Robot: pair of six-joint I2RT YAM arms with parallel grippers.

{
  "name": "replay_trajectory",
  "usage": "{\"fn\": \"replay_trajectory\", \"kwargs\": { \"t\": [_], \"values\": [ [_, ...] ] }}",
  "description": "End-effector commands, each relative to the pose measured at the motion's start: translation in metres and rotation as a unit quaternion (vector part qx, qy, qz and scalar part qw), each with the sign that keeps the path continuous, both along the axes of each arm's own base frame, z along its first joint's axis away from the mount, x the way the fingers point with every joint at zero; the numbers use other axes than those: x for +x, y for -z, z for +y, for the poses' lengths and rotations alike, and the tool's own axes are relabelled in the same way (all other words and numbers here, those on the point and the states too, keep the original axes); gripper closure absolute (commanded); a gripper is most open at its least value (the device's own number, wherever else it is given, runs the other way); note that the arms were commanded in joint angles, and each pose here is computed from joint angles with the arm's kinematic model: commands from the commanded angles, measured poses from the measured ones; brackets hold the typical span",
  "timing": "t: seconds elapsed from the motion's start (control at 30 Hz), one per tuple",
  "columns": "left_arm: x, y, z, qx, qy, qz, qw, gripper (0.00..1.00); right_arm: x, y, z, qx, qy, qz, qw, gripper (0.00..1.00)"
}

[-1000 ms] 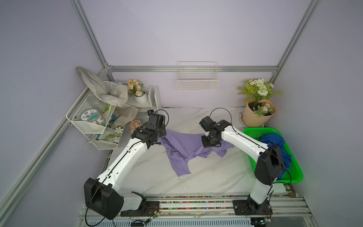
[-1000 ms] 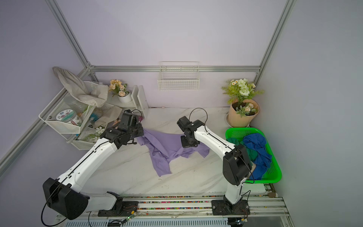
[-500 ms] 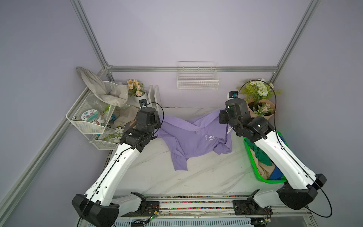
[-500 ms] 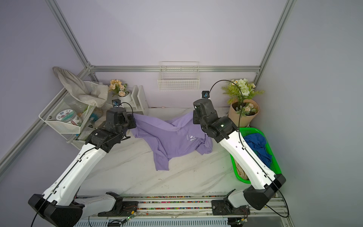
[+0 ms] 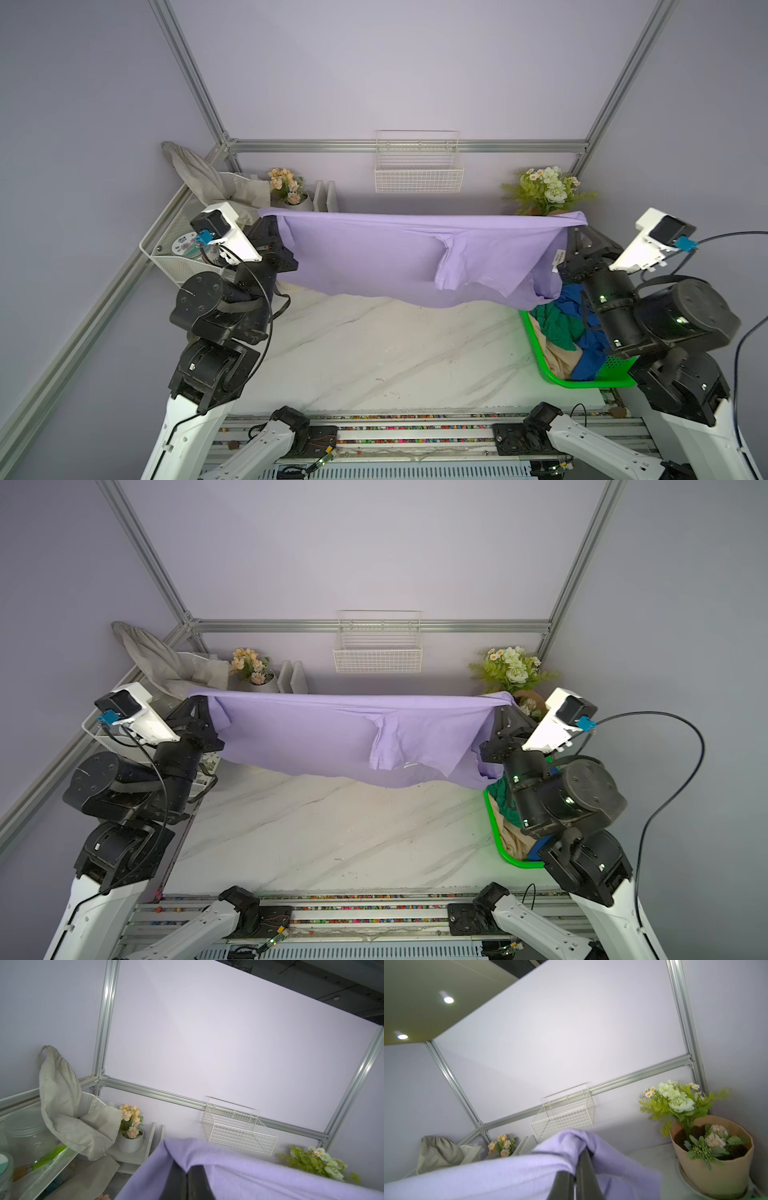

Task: Fold and stack t-shirts
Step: Flatten out the T-shirt at the center of the board.

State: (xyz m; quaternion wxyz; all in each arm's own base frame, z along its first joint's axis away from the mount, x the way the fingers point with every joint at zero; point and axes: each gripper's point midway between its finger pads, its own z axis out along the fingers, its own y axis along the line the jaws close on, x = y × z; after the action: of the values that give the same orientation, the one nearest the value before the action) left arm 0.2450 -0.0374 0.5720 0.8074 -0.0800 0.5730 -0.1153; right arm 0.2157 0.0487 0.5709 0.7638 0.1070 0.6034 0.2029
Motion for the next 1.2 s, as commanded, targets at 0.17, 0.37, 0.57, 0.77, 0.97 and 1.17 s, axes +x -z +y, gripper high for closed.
{"fn": "replay_trajectory", "kwargs": {
  "t": [0.17, 0.37, 0.57, 0.77, 0.97, 1.17],
  "values": [
    [-0.02, -0.039, 0.001, -0.022, 0.025, -0.061, 0.998, 1.0, 0.008, 0.008, 0.002, 0.012, 0.004, 0.025, 1.0, 1.0],
    [-0.013, -0.031, 0.0, -0.027, 0.022, -0.049, 0.998, 1.0, 0.035, 0.062, 0.008, 0.002, 0.033, 0.114, 0.993, 1.0],
    [0.048, 0.06, -0.011, -0.04, -0.008, 0.092, 0.995, 1.0, 0.063, 0.161, 0.017, 0.005, 0.071, 0.224, 0.972, 1.0],
    [0.088, 0.157, -0.016, -0.021, -0.047, 0.194, 0.98, 1.0, 0.081, 0.207, 0.011, -0.05, 0.133, 0.254, 0.957, 1.0],
    [0.131, 0.227, -0.009, 0.004, -0.084, 0.26, 0.962, 1.0, 0.114, 0.231, -0.002, -0.097, 0.207, 0.266, 0.936, 1.0],
    [0.194, 0.274, 0.007, 0.023, -0.101, 0.301, 0.948, 1.0, 0.166, 0.268, -0.015, -0.081, 0.217, 0.28, 0.932, 1.0]
  ]
}}
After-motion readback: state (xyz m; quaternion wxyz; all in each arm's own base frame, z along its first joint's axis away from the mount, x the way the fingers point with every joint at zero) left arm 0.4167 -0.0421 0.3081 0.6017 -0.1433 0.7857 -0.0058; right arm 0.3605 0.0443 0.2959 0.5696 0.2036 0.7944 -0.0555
